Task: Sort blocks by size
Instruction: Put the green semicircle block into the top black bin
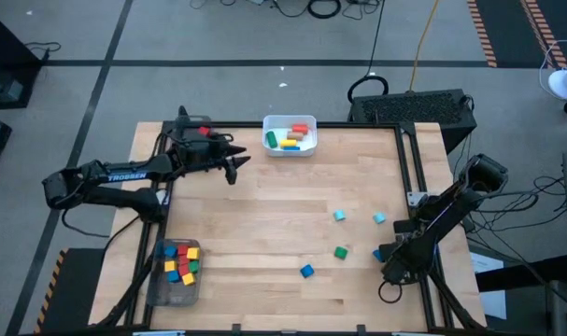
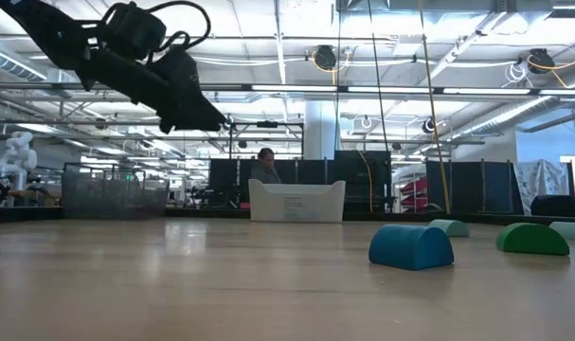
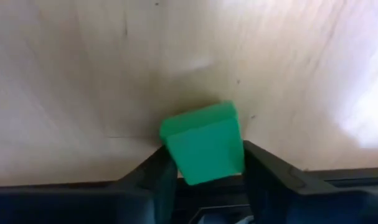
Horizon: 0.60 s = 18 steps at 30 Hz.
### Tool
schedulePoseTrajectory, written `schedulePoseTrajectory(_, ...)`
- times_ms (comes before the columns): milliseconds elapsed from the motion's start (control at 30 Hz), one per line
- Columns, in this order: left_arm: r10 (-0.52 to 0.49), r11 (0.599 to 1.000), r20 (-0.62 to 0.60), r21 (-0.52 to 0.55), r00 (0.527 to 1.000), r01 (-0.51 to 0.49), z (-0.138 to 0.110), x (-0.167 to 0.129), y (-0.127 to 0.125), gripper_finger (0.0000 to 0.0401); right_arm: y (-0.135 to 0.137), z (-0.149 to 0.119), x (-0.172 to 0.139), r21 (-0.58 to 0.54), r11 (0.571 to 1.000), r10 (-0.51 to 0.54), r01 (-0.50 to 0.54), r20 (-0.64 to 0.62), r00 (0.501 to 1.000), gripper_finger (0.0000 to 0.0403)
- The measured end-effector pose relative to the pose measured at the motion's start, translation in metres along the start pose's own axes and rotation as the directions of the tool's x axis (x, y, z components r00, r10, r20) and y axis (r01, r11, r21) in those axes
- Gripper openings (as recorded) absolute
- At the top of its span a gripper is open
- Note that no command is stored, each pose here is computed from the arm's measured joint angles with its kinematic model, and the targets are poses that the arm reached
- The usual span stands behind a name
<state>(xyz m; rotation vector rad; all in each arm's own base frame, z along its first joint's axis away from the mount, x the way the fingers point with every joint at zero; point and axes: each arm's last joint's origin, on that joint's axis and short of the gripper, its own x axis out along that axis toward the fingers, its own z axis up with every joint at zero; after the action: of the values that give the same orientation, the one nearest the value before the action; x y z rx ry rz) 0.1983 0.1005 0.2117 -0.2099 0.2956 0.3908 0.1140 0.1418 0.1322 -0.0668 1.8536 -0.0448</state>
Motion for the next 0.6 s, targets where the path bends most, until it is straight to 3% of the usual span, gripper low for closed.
schedulePoseTrajectory(100,-0.050,0.993,0.017,0.106,0.999,0.048,0.001,0.001,-0.010,0.0171,-0.001,0.003,-0.001,0.042,0.999,0.014,-0.015,0.003,1.000,0.0118)
schedulePoseTrajectory(300,-0.175,0.926,0.057,0.350,0.983,0.144,0.003,0.000,-0.035,0.0171,-0.004,0.013,-0.004,0.117,0.992,0.038,-0.045,0.056,0.998,0.0117)
schedulePoseTrajectory(600,-0.281,0.823,0.101,0.537,0.954,0.186,0.005,-0.003,-0.059,0.0171,-0.007,0.044,-0.029,0.174,0.983,0.004,-0.058,0.296,0.955,0.0120)
